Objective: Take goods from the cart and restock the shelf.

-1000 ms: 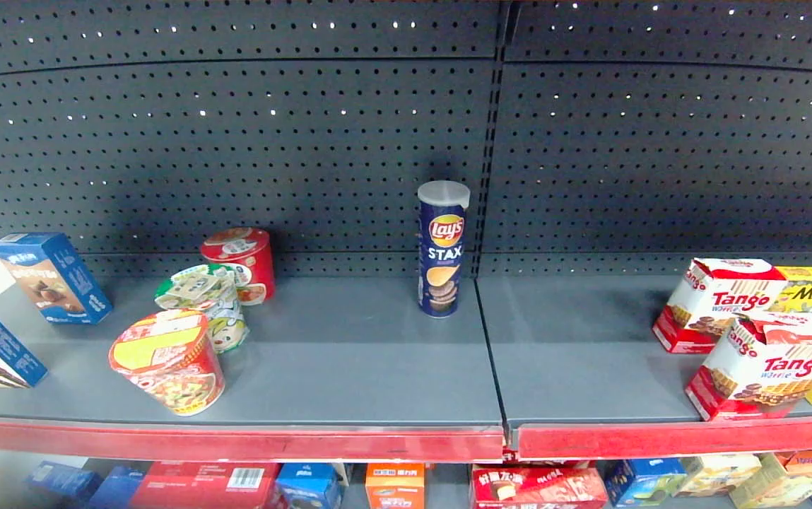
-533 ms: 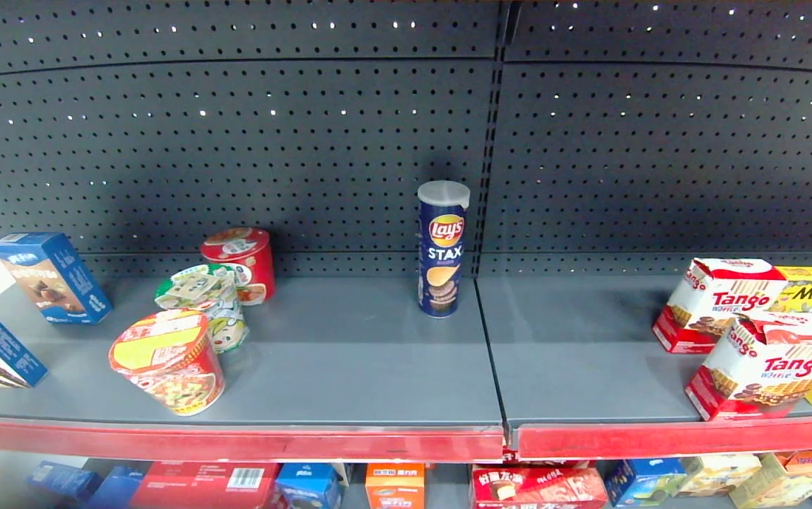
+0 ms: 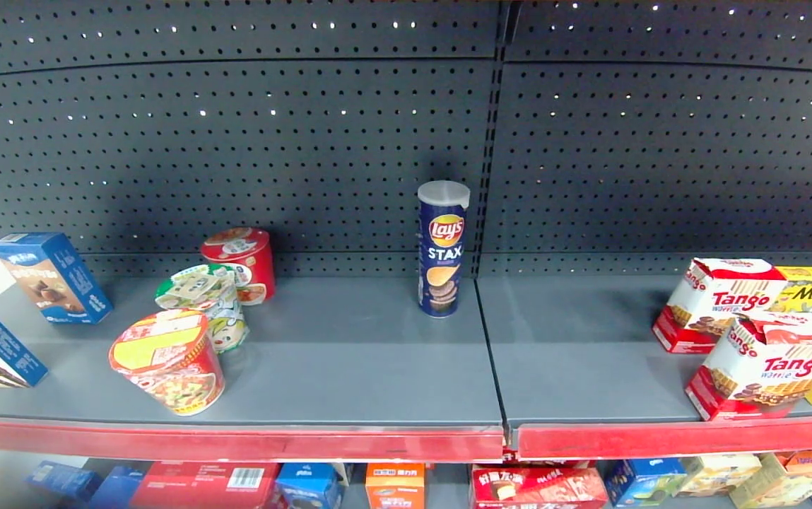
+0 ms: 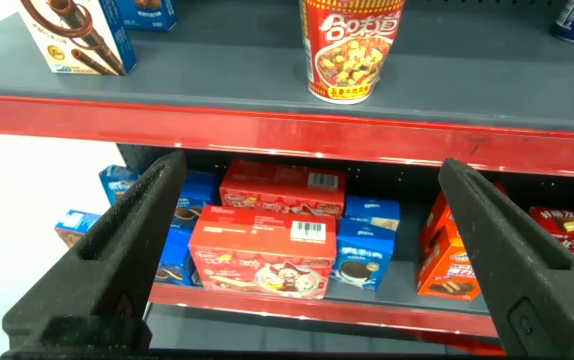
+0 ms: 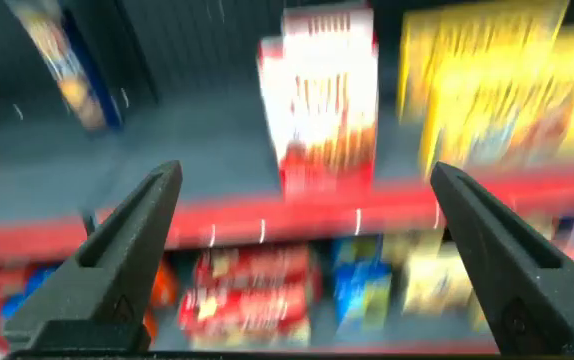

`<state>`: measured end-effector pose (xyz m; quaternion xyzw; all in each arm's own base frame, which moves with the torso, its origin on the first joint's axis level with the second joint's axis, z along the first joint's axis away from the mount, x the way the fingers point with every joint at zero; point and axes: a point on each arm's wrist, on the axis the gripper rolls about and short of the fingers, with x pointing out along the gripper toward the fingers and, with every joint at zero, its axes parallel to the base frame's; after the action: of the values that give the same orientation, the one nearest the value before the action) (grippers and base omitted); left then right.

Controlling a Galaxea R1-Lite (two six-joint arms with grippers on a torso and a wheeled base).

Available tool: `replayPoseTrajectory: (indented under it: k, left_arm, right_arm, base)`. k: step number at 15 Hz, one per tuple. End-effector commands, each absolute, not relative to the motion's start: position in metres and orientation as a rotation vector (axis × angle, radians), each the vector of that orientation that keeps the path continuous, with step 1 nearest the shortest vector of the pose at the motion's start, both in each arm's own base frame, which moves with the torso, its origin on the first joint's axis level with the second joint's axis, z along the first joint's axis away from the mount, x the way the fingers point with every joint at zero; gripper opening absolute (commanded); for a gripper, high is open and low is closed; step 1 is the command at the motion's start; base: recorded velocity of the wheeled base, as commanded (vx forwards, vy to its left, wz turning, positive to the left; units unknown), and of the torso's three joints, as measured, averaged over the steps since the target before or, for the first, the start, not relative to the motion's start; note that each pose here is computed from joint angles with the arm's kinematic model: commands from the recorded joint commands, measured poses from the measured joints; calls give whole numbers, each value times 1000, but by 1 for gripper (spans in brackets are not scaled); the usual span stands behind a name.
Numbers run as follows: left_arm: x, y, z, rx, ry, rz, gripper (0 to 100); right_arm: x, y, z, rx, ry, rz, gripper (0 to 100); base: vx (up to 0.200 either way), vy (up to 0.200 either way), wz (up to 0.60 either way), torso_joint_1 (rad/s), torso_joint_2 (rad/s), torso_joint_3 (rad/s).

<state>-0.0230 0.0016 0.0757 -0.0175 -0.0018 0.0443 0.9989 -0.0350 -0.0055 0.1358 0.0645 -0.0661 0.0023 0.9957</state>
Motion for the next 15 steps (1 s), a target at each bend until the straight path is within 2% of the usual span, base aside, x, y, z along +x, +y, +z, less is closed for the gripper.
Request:
replayPoseTrajectory:
  k: [1,4,7,8,10,13,15]
  left_arm:
    - [-23,2,75,-35,-2,89,100]
    - [-23,2,75,-35,-2,89,100]
    - [-23,2,76,-35,-3,89,100]
    - [-23,2,76,-35,-3,89,100]
    - [-23,2,75,-35,-2,89,100]
    - [-23,2,76,-35,-3,89,100]
    - [-23,2,75,-35,-2,89,100]
  right_arm:
    - [-30,-9,198,54,-168,17,100]
    - [-30,-3,242,6,-148,-155,100]
    - [-33,3,257,-86,-5,-309,100]
    - [-24,5,267,-111,82,-441,100]
    - [-24,8,270,-117,184,-549,100]
    - [-53,18,260,-115,230,-488,100]
    - [-70,22,235,-109,237,-401,100]
  base:
    - [0,0,0,0,0,0]
    - [0,0,0,0,0,0]
    - [0,0,0,0,0,0]
    - [0,0,0,0,0,0]
    - [0,0,0,0,0,0]
    - [0,0,0,0,0,0]
    - [0,0,0,0,0,0]
